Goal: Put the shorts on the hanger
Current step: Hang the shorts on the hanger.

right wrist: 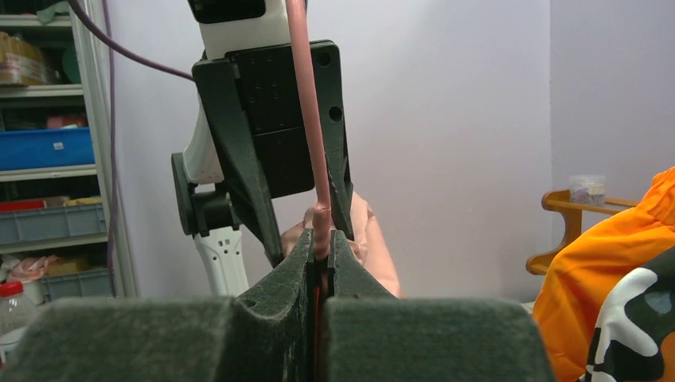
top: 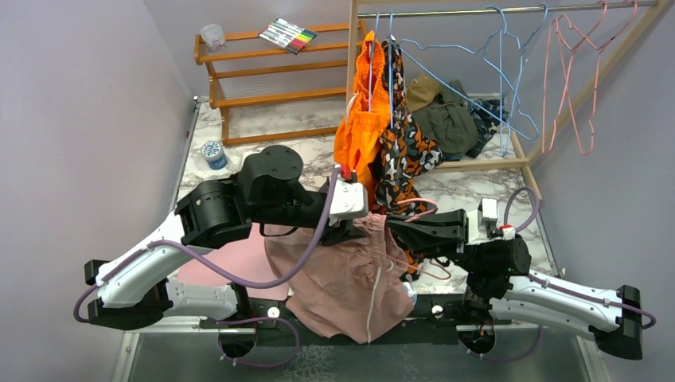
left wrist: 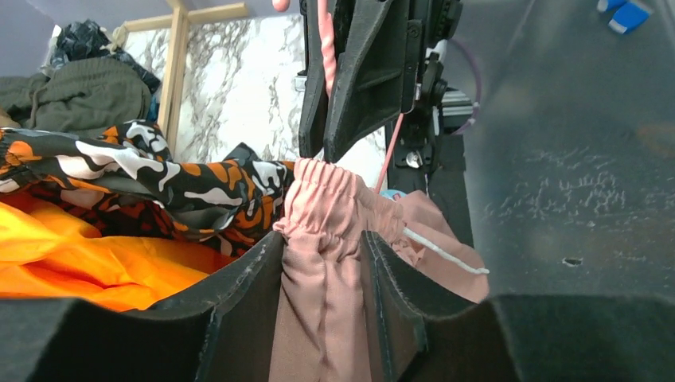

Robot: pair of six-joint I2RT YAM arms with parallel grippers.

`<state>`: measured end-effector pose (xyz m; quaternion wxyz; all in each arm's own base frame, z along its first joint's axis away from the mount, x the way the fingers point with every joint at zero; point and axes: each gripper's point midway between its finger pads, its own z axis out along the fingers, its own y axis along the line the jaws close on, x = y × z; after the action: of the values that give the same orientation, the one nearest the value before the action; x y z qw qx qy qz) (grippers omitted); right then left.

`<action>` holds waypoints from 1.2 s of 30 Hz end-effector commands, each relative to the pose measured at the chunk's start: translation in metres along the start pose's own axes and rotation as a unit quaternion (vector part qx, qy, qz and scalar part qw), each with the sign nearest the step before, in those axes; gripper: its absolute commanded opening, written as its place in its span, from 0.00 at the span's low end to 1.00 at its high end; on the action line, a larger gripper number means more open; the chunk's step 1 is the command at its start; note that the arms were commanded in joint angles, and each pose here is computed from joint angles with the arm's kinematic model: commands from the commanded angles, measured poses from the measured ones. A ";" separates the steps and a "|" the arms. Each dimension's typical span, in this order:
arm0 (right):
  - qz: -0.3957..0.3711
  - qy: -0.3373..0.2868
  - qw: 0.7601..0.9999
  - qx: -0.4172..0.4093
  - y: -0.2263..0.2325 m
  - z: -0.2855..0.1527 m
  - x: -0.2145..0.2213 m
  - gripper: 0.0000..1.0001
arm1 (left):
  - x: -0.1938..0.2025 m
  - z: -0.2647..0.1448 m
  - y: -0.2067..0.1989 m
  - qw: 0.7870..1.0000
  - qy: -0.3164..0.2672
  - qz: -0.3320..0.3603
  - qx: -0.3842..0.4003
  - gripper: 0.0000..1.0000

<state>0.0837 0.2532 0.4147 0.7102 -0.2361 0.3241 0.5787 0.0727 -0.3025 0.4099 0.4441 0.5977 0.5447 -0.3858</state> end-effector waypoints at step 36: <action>0.023 -0.020 0.998 -0.057 0.019 0.018 -0.008 0.01 | 0.030 0.030 -0.017 0.997 0.054 0.011 0.055 0.16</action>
<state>0.0786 0.2757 0.3994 0.6772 -0.2689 0.3337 0.5981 0.0725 -0.3106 0.3758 0.4049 0.6340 0.5578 -0.3507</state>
